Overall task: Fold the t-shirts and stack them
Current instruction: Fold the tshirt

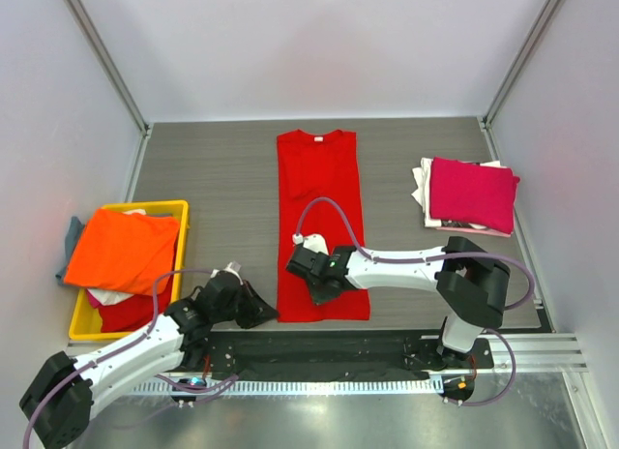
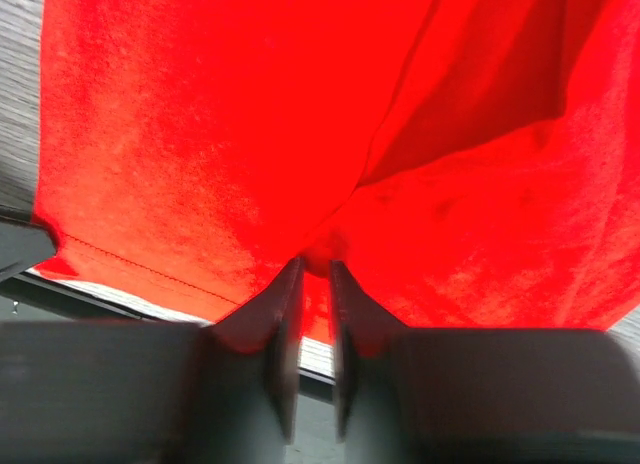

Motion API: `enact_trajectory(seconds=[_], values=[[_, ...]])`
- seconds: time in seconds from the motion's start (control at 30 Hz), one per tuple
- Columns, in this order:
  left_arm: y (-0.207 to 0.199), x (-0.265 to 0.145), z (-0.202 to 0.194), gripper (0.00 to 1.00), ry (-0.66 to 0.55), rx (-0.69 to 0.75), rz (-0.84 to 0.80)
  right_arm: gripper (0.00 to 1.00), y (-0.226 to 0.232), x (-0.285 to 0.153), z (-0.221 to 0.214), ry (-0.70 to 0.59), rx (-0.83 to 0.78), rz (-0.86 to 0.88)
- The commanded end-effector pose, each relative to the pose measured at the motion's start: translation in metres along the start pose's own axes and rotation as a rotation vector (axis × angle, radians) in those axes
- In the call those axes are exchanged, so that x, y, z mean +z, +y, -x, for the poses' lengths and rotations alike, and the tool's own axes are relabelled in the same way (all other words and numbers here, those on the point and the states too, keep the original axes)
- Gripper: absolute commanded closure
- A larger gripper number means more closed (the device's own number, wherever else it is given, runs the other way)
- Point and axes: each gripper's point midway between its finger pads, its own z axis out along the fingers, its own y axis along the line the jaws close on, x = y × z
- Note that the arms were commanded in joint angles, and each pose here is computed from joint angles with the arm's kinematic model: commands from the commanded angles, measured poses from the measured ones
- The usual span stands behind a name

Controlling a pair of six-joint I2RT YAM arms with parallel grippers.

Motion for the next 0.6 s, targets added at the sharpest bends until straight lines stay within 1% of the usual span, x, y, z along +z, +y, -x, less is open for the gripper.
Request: enact_trajectory(seconds=[0.0,0.03,0.07,0.17,0.4,0.57], values=[[-0.014,-0.003,0.004,0.93,-0.014,0.012,-0.026,0.81,0.011,-0.004,0.010,-0.030,-0.006,0.031],[-0.014,-0.003,0.004,0.93,-0.015,0.012,-0.024,0.84,0.013,-0.005,0.011,-0.033,-0.006,0.036],[-0.014,-0.003,0.003,0.93,-0.014,0.013,-0.024,0.90,0.012,-0.005,0.010,-0.032,-0.008,0.035],[-0.013,-0.003,0.003,0.93,-0.013,0.013,-0.021,0.99,0.013,-0.008,0.010,-0.033,-0.013,0.048],[-0.013,-0.003,0.004,0.93,-0.015,0.012,-0.024,0.99,0.017,-0.025,0.007,-0.037,-0.023,0.109],[-0.015,-0.004,0.004,0.93,-0.014,0.011,-0.029,0.99,0.018,-0.037,-0.003,-0.018,-0.029,0.161]])
